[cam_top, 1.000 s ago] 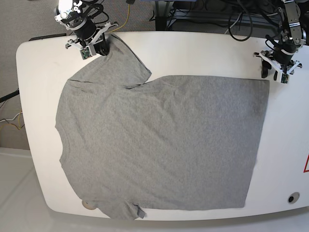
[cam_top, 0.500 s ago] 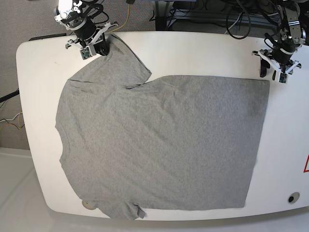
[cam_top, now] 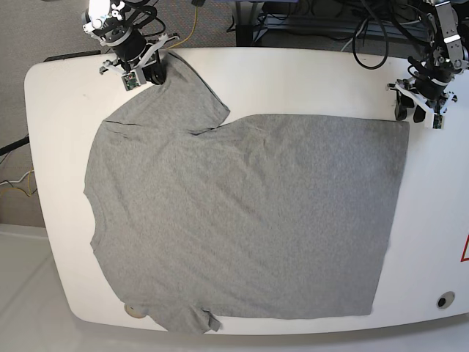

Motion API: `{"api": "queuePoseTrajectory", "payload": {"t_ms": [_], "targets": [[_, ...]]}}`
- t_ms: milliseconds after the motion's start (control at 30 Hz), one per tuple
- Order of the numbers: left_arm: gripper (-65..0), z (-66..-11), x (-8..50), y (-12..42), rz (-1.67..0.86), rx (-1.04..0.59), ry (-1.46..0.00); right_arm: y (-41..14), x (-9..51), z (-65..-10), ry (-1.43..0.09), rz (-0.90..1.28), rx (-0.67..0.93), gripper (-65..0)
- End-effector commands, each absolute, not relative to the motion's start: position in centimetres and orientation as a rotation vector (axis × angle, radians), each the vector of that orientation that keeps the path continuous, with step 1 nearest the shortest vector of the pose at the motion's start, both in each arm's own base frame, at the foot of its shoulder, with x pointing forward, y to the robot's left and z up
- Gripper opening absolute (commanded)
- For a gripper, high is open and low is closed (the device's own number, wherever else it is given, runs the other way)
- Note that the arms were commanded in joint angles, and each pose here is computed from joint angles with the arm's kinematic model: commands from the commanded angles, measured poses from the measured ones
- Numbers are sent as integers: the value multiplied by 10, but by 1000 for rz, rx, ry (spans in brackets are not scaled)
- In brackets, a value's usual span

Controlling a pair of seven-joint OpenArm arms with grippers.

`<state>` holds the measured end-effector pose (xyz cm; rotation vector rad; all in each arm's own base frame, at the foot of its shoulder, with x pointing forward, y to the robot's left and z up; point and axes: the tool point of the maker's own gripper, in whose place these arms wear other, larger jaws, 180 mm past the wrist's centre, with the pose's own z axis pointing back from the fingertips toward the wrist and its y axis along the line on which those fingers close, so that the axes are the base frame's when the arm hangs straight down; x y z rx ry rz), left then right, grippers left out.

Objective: Fold the T-shirt properly
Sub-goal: 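Move the left gripper to the shoulder corner and close on it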

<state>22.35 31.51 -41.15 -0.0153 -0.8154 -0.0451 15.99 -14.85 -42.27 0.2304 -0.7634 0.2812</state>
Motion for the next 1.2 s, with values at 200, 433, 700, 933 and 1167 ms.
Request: {"api": "queuePoseTrajectory", "payload": {"t_ms": [200,433,700,933,1167], "targets": [[-383,-400,239,315,-85,10,-859,-148,161,-417,-782,294,239,-650],[-385,-402,242,317,-79,7,-857,-148,160,-417,-781,292,237,-650],[-385,-403,244,319,-66,-4,-856,-148,160,-417,-780,291,234,-650],[-385,-415,240,319,-43,-14,-823,-148,159,-417,-777,295,237,-650],[-381,-421,243,313,-65,-56,-814,-147,156,-420,-765,293,238,-650]]}}
